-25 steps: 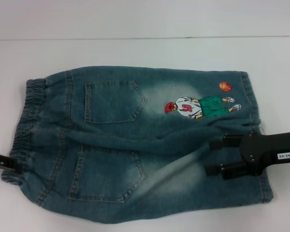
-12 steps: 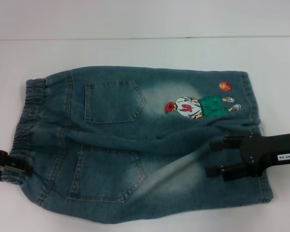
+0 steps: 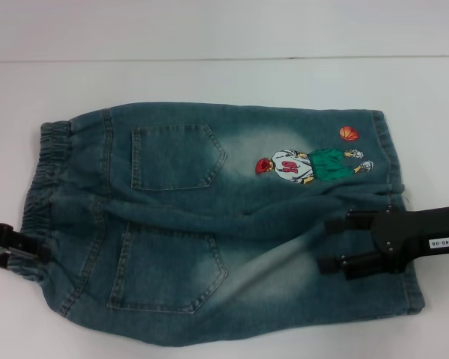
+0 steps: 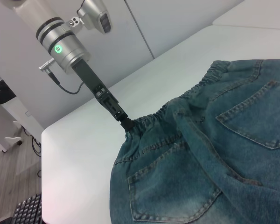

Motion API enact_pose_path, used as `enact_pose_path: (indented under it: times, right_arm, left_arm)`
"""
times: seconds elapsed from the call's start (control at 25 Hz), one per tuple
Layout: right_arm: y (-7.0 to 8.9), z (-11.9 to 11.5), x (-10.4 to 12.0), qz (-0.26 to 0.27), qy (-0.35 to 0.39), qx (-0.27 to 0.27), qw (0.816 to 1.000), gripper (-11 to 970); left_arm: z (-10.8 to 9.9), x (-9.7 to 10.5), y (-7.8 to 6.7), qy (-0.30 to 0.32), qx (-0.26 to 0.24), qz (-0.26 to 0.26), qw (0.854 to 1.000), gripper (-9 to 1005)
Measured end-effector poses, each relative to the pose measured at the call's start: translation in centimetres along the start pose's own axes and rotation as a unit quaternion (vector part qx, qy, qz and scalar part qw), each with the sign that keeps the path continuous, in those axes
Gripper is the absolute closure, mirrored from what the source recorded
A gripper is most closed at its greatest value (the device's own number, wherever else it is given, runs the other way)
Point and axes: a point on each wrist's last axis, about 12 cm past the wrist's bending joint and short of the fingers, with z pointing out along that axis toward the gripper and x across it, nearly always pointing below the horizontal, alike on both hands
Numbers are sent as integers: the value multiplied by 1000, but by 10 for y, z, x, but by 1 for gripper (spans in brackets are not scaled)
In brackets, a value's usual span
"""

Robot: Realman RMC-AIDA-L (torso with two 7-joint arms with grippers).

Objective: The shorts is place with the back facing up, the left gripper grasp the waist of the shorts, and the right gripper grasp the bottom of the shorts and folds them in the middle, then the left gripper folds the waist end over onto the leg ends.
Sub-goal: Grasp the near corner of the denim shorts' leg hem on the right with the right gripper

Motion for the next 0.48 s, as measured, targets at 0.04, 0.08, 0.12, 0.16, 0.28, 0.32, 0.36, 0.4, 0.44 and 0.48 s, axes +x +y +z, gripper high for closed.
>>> enact_pose_path:
  times: [0.04,0.08,0.12,0.16,0.28,0.32,0.36,0.4,0.44,0.48]
  right_arm:
    - [0,0,0,0,0,0,1000,15]
    - [0,0,0,0,-1,0,1000,15]
    - [0,0,0,0,-1,1,1000,15]
    - [0,0,0,0,-1,1,1000,15]
    - [0,0,0,0,-2,1,1000,15]
    - [0,0,-1,0,-2,1,1000,15]
    - [0,0,-1,0,-2,1,1000,15]
    - [0,0,-1,0,-2,1,1000,15]
    - [0,0,-1,0,-2,1,1000,15]
    - [0,0,-1,0,-2,1,1000,15]
  left_arm:
    - [0,0,0,-2,0,0,1000,200]
    - [0,0,1,-3,0,1,1000,239]
    - [0,0,0,-2,0,3,1000,277]
    - [0,0,0,-2,0,4,1000,296]
    - [2,0,-1,-1,2,7,1000,352]
    - [2,0,-1,-1,2,7,1000,370]
    - [2,0,-1,-1,2,8,1000,389]
    - [2,0,-1,-1,2,8,1000,407]
    - [2,0,-1,-1,2,8,1000,426]
    - [2,0,-1,-1,2,9,1000,445]
